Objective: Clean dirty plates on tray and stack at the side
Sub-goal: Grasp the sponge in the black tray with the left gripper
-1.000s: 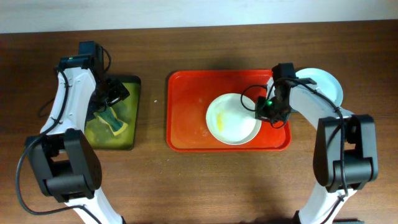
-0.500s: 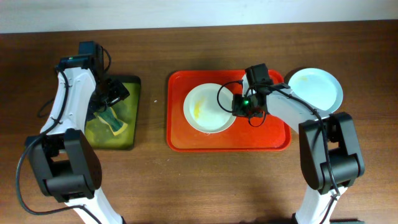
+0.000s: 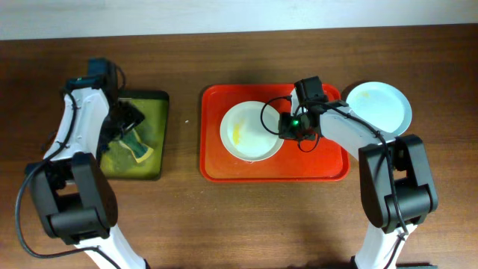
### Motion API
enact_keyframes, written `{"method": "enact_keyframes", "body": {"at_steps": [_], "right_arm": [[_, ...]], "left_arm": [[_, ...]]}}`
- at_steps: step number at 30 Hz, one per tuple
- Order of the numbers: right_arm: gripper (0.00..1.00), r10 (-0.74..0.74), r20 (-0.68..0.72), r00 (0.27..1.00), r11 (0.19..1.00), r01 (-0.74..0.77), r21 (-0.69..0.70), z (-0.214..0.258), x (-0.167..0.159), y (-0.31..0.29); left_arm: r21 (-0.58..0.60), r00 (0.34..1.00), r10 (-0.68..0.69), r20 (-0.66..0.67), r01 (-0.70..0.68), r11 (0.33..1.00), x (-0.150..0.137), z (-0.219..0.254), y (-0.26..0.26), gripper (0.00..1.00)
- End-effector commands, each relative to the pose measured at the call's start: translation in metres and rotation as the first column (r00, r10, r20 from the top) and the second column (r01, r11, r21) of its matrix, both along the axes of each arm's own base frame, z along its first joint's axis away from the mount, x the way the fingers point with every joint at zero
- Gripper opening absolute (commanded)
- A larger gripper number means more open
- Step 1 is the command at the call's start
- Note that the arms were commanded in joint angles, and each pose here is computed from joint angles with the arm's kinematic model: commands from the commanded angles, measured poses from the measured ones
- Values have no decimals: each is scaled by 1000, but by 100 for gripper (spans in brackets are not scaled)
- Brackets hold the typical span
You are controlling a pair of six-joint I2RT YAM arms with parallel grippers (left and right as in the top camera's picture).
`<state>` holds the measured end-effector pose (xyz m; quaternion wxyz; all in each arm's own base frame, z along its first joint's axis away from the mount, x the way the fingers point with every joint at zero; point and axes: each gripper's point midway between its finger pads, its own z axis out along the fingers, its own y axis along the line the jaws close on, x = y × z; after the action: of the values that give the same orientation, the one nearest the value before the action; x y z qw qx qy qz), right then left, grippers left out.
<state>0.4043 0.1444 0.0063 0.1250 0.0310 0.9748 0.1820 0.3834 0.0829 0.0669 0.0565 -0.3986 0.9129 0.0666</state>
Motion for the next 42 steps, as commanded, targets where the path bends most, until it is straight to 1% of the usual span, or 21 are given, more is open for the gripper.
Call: {"method": "enact_keyframes", "body": {"at_steps": [1, 2, 4, 6, 8, 9, 11, 13, 15, 16, 19, 21, 22, 23, 24, 28, 31, 33, 37, 41, 42], "right_arm": [[9, -2, -30, 1000, 1000, 2, -3, -11, -6, 1], [9, -2, -27, 1000, 1000, 2, -3, -11, -5, 1], [9, -2, -27, 1000, 1000, 2, -3, -11, -5, 1], [9, -2, -28, 1000, 1000, 2, -3, -11, -5, 1], [9, -2, -28, 1000, 1000, 2, -3, -11, -5, 1], [9, -2, -28, 1000, 1000, 2, -3, -11, -5, 1], [9, -2, -28, 1000, 1000, 2, -3, -11, -5, 1], [9, -2, -28, 1000, 1000, 2, -3, -11, -5, 1], [9, -2, -28, 1000, 1000, 2, -3, -11, -5, 1], [9, -2, -28, 1000, 1000, 2, -3, -11, -5, 1], [9, -2, -28, 1000, 1000, 2, -3, -11, -5, 1], [9, -2, -28, 1000, 1000, 2, -3, -11, -5, 1], [9, -2, -28, 1000, 1000, 2, -3, -11, -5, 1], [9, -2, -28, 1000, 1000, 2, -3, -11, -5, 1], [9, -2, -27, 1000, 1000, 2, -3, -11, -5, 1], [9, -2, -25, 1000, 1000, 2, -2, -11, -5, 1], [9, -2, -25, 1000, 1000, 2, -2, -11, -5, 1], [9, -2, -25, 1000, 1000, 2, -2, -11, -5, 1], [9, -2, -23, 1000, 1000, 2, -2, -11, -4, 1], [8, 6, -17, 1000, 1000, -6, 21, -9, -3, 6], [8, 15, -16, 1000, 999, -14, 42, -7, -3, 9]], "left_arm": [[6, 997, 63, -36, -63, 998, -16, -19, 10, 66], [-13, 997, 61, -36, -62, 998, -18, -24, 8, 65], [-87, 999, -43, 12, 44, 995, -6, -33, -4, 69], [-164, 974, -200, 106, 215, 963, 13, -35, -26, 80], [-156, 969, -220, 117, 236, 959, 16, -35, -28, 80], [-151, 968, -222, 117, 238, 959, 17, -35, -27, 78], [-141, 969, -222, 106, 236, 961, 14, -38, -25, 66], [-99, 974, -219, 66, 225, 969, 6, -44, -17, 59], [-44, 977, -214, 9, 214, 976, -5, -54, -6, 63], [-46, 977, -214, 2, 213, 976, -8, -58, -7, 62], [-47, 977, -214, 0, 213, 976, -9, -60, -7, 51], [-41, 977, -214, 15, 214, 976, -5, -60, -6, 49], [-38, 977, -213, 23, 214, 976, -3, -60, -6, 38], [-37, 977, -213, 25, 214, 976, -3, -60, -6, 17], [-37, 976, -215, 25, 216, 976, -2, -60, -6, 0], [-73, 975, -218, 36, 220, 973, -1, -52, -12, 0], [-102, 970, -222, 98, 231, 967, 12, -23, -19, 0], [-114, 961, -225, 161, 244, 963, 22, 2, -24, 0], [-132, 908, -237, 345, 297, 946, 38, 62, -40, 0], [-152, 916, -263, 303, 319, 935, 30, 46, -54, 0], [-151, 907, -311, 283, 363, 920, 26, 38, -61, 0]]}}
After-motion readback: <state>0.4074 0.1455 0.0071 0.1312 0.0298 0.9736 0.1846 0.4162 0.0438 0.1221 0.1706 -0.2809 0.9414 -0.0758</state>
